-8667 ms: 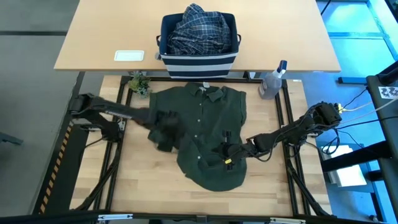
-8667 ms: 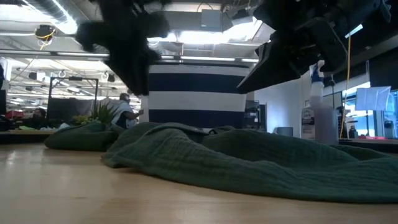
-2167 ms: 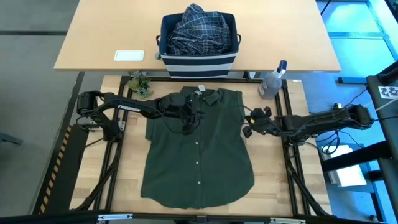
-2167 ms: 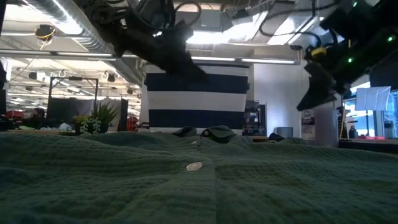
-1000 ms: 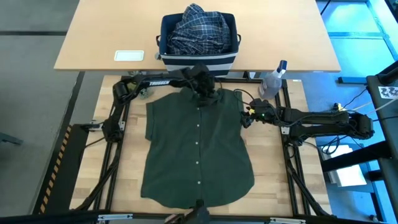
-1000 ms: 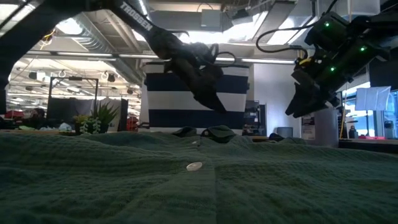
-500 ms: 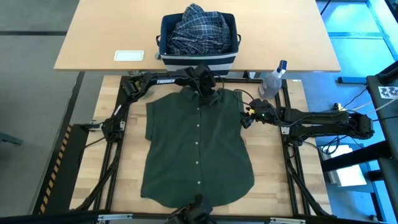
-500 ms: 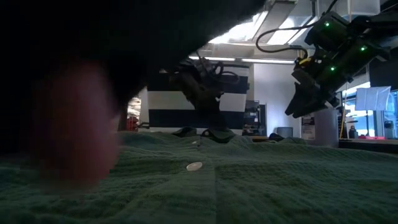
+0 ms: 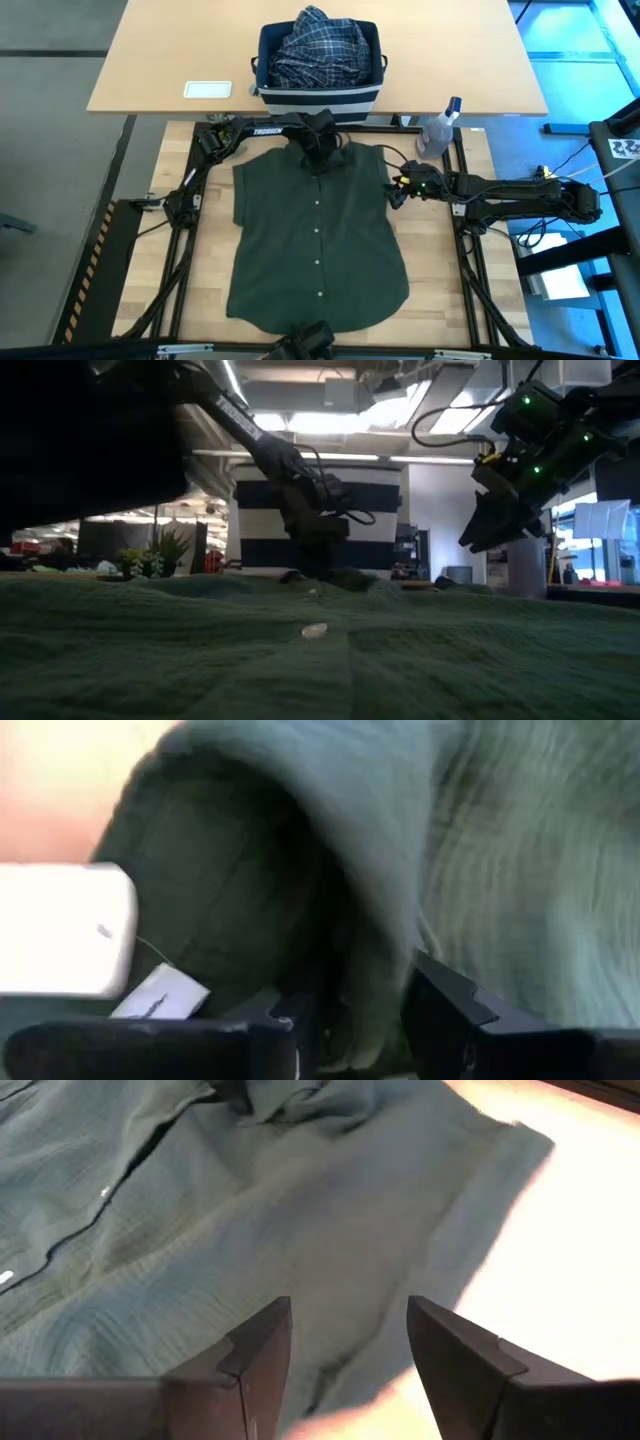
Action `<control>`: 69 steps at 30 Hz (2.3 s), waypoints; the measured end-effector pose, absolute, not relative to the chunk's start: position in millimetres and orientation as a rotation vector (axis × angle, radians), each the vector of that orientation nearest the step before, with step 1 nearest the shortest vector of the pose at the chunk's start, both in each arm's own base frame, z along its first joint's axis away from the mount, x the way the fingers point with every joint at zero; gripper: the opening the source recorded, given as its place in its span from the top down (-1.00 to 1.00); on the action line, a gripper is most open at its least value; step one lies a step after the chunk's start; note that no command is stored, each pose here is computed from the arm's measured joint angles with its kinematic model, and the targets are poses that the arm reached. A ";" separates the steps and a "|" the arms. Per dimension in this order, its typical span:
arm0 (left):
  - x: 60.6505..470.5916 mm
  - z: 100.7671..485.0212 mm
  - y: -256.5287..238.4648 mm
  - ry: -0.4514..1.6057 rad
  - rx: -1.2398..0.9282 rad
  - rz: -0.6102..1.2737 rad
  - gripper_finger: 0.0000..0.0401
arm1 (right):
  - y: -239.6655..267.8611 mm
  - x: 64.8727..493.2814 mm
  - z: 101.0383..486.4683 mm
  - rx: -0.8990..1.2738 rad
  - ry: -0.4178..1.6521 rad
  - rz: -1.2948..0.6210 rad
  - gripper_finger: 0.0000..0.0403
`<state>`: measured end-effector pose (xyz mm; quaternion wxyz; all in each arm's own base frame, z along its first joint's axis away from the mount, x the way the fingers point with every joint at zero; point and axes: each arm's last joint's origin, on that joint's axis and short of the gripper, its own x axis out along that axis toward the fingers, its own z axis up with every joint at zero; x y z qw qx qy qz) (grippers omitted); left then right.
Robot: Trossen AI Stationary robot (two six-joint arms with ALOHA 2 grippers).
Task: Fold Laundry from Bin
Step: Fold the green polo shirt
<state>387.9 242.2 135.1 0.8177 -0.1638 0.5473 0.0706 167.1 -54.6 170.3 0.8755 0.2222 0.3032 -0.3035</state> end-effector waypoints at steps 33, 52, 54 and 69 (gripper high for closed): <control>381.2 228.9 212.7 0.985 -0.035 -0.045 0.39 | 7.2 166.0 160.4 0.644 0.876 -0.259 0.01; 408.9 207.4 177.5 0.987 -0.016 -0.167 0.33 | 64.5 176.8 123.4 0.878 1.114 -0.267 0.01; 412.2 207.4 169.7 0.988 -0.005 -0.186 0.33 | 65.6 179.1 122.8 0.889 1.106 -0.251 0.01; 426.9 207.8 130.8 0.980 0.049 -0.272 0.33 | 65.0 181.9 121.1 0.748 1.061 -0.206 0.95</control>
